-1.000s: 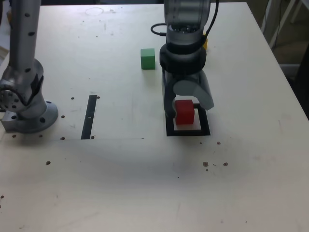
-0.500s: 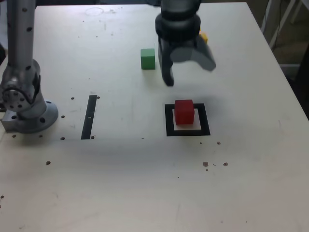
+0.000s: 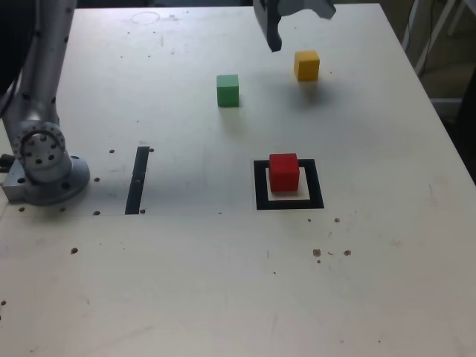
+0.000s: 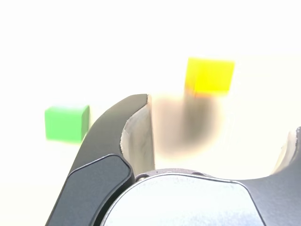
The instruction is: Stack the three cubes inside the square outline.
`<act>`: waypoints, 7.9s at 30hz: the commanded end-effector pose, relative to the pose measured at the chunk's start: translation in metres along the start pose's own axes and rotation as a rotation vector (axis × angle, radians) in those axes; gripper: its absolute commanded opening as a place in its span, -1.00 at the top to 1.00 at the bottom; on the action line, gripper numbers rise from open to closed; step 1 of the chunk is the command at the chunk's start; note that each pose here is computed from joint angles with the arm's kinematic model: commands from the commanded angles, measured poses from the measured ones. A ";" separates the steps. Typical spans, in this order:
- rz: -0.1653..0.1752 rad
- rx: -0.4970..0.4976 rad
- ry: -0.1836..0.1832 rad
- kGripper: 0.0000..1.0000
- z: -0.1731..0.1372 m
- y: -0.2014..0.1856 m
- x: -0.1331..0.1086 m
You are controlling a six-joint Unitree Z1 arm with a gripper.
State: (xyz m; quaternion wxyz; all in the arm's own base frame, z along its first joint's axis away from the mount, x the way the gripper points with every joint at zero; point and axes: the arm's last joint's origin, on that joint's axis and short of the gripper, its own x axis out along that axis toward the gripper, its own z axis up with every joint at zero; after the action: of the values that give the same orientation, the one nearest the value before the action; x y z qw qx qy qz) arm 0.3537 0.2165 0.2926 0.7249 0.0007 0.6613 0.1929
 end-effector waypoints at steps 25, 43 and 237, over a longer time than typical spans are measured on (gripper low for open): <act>-0.030 0.227 0.173 -0.65 0.044 -0.001 0.074; -0.048 0.234 0.141 -0.20 0.053 -0.008 0.086; -0.124 0.225 0.313 -0.01 -0.079 -0.030 0.073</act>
State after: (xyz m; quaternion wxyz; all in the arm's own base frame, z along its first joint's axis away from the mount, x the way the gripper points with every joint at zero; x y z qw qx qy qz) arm 0.2888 0.1877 0.2049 0.6168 0.0122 0.7838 0.0707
